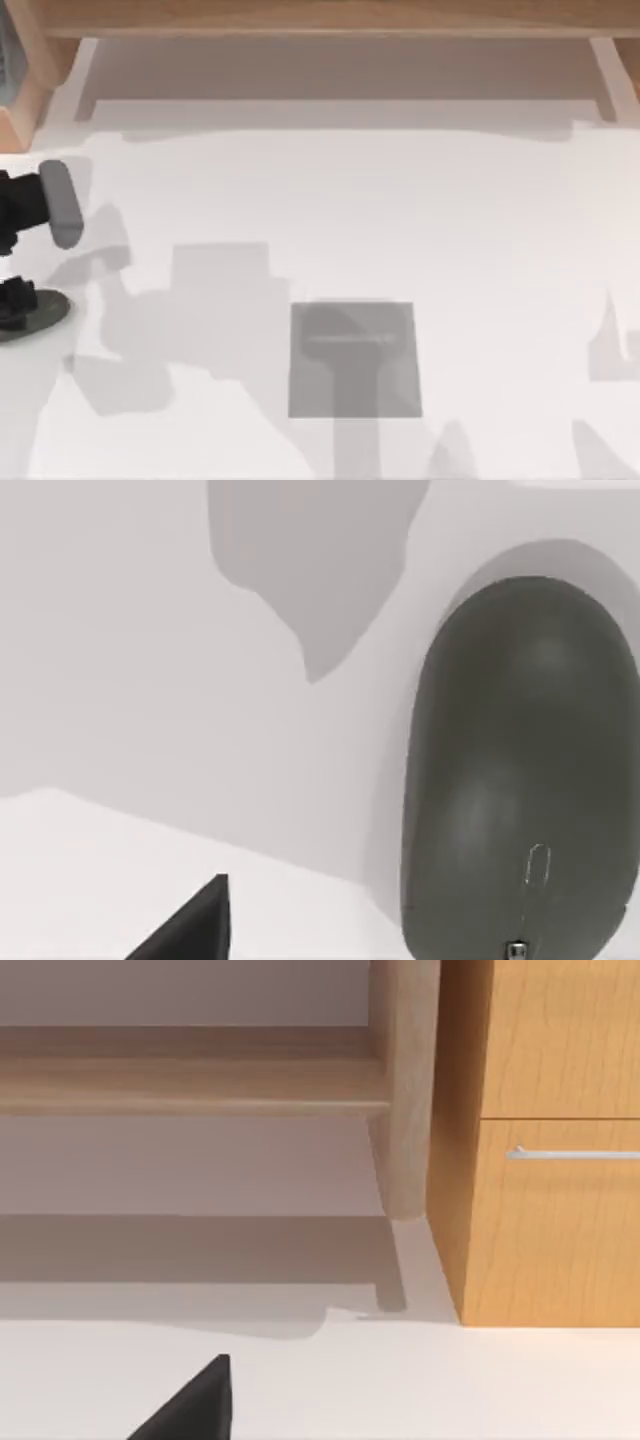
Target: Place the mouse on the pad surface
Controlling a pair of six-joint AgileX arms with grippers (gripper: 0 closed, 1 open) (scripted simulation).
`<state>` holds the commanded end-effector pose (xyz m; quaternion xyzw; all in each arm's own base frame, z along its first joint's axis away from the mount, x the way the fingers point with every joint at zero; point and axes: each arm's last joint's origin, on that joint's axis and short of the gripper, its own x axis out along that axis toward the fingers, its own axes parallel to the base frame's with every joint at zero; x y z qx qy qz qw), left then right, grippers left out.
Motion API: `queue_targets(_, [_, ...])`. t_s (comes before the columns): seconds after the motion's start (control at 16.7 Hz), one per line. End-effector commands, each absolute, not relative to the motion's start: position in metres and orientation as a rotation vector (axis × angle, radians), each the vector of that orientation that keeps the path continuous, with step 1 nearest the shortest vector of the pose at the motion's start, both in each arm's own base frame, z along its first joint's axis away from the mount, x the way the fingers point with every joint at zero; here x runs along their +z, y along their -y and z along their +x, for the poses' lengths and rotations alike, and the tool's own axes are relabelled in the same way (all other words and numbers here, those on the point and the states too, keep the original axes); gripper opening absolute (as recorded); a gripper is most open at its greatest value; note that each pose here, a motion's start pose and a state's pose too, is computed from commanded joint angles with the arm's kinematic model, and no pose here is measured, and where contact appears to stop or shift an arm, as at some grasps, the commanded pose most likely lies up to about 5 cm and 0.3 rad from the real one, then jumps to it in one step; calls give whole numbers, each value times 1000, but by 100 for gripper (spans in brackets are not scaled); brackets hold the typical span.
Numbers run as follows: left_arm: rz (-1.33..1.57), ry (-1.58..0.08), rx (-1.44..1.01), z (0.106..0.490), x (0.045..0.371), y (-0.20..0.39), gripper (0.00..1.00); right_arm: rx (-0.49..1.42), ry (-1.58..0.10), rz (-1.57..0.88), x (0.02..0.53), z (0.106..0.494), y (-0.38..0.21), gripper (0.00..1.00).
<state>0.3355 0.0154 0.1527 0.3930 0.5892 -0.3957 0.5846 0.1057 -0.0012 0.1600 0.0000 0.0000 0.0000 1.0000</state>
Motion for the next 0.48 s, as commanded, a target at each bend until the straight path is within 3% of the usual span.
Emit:
queue_targets(0.24, [919,-1372,-921,333,107,-16,100,0,0,0,160,106,1,100])
queue_targets(0.48, [917,-1376,-925,331,97,-16,100,0,0,0,160,106,1,100])
